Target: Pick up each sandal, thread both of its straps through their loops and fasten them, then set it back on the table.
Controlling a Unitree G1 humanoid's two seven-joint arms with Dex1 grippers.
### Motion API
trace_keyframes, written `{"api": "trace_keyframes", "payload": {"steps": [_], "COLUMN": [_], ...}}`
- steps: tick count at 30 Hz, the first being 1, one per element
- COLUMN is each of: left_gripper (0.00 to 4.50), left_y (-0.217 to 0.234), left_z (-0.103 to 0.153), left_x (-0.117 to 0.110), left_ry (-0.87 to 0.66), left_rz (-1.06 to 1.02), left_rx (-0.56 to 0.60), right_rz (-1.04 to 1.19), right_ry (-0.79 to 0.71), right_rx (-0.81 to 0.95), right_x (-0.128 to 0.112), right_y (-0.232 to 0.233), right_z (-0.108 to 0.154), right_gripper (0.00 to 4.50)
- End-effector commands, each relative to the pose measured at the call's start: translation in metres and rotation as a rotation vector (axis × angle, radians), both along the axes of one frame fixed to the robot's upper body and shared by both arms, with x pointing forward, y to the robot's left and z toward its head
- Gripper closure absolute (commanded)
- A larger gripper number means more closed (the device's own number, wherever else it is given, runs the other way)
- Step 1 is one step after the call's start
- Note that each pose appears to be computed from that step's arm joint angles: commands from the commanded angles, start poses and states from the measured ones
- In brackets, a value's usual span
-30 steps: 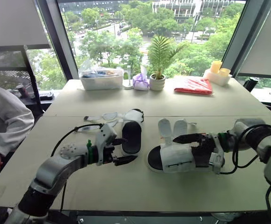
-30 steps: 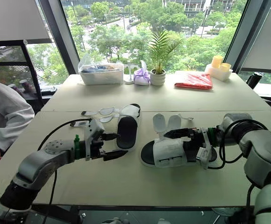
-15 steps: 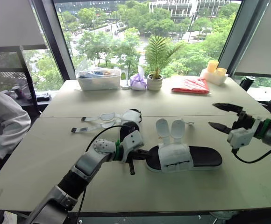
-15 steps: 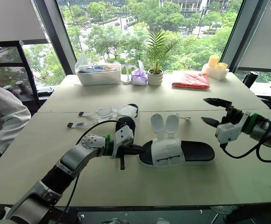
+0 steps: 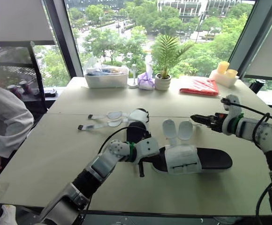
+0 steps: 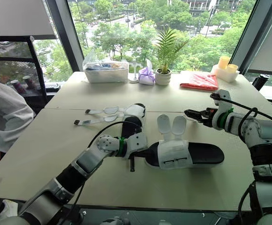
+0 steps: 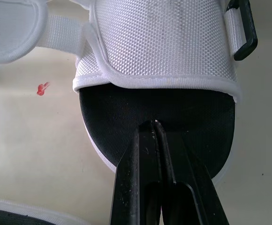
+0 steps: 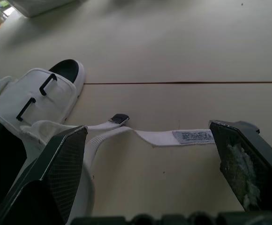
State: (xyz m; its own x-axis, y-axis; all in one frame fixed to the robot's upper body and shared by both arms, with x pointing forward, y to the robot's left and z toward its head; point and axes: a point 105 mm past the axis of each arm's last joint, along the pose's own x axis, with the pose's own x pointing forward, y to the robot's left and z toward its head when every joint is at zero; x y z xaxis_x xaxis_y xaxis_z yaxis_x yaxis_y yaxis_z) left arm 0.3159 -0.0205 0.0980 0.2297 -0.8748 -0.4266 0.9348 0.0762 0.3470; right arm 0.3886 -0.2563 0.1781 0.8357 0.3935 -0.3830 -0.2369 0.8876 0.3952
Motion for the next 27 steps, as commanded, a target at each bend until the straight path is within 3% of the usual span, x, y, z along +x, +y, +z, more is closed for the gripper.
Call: {"api": "trace_keyframes", "payload": {"steps": [1, 7, 16, 26, 27], "left_gripper": [4.45, 4.45, 4.45, 4.45, 4.48], "left_y": [-0.005, -0.008, -0.01, -0.013, -0.013], "left_z": [-0.014, -0.017, -0.016, -0.015, -0.015], "left_x": [-0.004, -0.008, -0.009, -0.009, -0.009], "left_ry": [-0.011, -0.036, -0.051, -0.066, -0.067], "left_rz": [-0.019, -0.032, -0.038, -0.038, -0.038], "left_rx": [0.058, 0.062, 0.046, 0.038, 0.038], "right_rz": [-0.091, -0.207, -0.275, -0.496, -0.533], "right_ry": [0.11, 0.21, 0.24, 0.261, 0.245], "right_rx": [0.15, 0.278, 0.435, 0.532, 0.527], "right_x": [-0.001, 0.0, 0.006, 0.033, 0.036], "right_y": [-0.009, -0.021, -0.016, -0.012, -0.015], "right_z": [0.008, 0.001, 0.0, -0.035, -0.038], "right_gripper": [0.0, 0.0, 0.0, 0.0, 0.25]}}
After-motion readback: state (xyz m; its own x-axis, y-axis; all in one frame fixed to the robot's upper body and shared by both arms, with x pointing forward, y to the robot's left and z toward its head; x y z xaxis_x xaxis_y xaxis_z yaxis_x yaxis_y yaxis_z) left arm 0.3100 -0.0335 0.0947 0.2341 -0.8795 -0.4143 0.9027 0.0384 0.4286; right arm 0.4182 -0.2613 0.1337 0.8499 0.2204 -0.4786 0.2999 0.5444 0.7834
